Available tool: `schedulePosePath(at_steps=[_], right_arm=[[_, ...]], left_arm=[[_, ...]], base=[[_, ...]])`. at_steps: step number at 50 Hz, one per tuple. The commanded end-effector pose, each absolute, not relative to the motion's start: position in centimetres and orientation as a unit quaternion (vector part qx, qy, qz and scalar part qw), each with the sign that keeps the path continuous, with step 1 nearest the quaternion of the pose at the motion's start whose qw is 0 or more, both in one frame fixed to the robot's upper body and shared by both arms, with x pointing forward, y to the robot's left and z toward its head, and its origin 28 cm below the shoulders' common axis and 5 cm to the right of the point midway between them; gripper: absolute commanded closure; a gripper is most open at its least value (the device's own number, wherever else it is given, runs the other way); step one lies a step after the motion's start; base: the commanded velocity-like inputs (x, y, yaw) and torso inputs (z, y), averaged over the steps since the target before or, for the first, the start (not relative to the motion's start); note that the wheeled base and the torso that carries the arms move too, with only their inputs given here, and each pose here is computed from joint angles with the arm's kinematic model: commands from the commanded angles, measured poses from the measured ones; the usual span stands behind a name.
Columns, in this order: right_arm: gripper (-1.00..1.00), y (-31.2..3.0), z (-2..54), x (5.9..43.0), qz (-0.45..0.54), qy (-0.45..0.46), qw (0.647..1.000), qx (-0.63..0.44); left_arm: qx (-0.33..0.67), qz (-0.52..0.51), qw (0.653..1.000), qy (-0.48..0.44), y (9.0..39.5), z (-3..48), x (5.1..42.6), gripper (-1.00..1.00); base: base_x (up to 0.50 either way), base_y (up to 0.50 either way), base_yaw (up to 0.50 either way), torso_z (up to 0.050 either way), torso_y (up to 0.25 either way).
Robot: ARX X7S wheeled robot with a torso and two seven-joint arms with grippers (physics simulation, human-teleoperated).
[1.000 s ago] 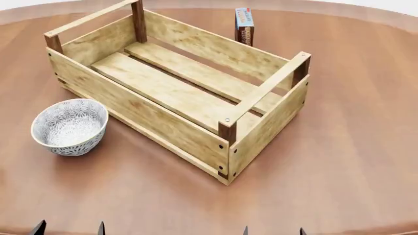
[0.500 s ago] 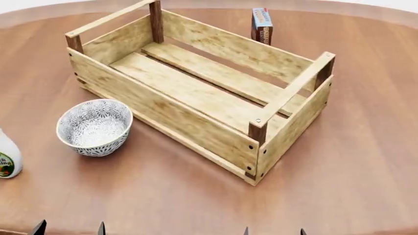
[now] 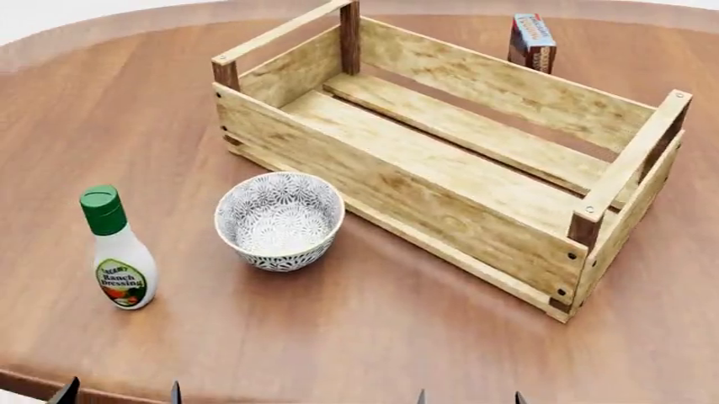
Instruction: Pick up the salad dressing and put it in the tray.
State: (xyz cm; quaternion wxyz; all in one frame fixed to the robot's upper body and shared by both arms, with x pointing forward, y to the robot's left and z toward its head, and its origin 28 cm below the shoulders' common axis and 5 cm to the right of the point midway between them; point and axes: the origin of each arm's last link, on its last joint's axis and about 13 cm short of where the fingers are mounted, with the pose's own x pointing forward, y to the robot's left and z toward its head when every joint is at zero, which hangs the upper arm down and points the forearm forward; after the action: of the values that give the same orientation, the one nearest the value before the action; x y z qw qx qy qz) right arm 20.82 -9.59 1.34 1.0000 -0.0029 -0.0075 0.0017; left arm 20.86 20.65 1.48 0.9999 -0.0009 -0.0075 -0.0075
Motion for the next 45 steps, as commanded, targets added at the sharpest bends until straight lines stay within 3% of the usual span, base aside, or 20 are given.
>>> schedulePosePath(at_steps=[1, 9, 16, 19, 31, 45], right_arm=[[-1.00, -9.6, 1.3, 20.9, 0.003, -0.008, 1.000, -0.002], [-1.00, -9.2, 1.2, 20.9, 0.037, 0.005, 0.999, -0.015], [-1.00, -9.5, 1.6, 21.0, 0.007, -0.016, 1.000, -0.015], [-1.00, -9.7, 2.3, 21.2, -0.008, -0.019, 0.999, -0.044], [-1.00, -11.2, 9.6, 21.1, -0.038, -0.058, 0.998, 0.010], [-1.00, -12.6, 13.5, 20.8, -0.050, -0.102, 0.993, 0.018]], left_arm=[[0.000, -0.008, 1.000, -0.008, 20.7, 1.5, 20.9, -1.00], [-0.001, -0.009, 1.000, -0.002, 20.7, 1.4, 21.1, -1.00], [0.007, -0.005, 1.000, -0.006, 20.8, 1.8, 21.4, -1.00], [0.010, -0.011, 1.000, -0.003, 20.8, 2.8, 21.6, -1.00], [-0.003, -0.004, 0.998, -0.069, 21.4, 9.8, 21.6, -1.00], [-0.016, 0.000, 0.995, -0.099, 22.3, 12.8, 21.4, -1.00]], base=[[0.00, 0.50, 0.00, 0.000, 0.000], [0.00, 0.23, 0.00, 0.000, 0.000], [0.05, 0.00, 0.00, 0.000, 0.000], [0.50, 0.00, 0.00, 0.000, 0.000], [0.50, 0.00, 0.00, 0.000, 0.000], [0.50, 0.00, 0.00, 0.000, 0.000]])
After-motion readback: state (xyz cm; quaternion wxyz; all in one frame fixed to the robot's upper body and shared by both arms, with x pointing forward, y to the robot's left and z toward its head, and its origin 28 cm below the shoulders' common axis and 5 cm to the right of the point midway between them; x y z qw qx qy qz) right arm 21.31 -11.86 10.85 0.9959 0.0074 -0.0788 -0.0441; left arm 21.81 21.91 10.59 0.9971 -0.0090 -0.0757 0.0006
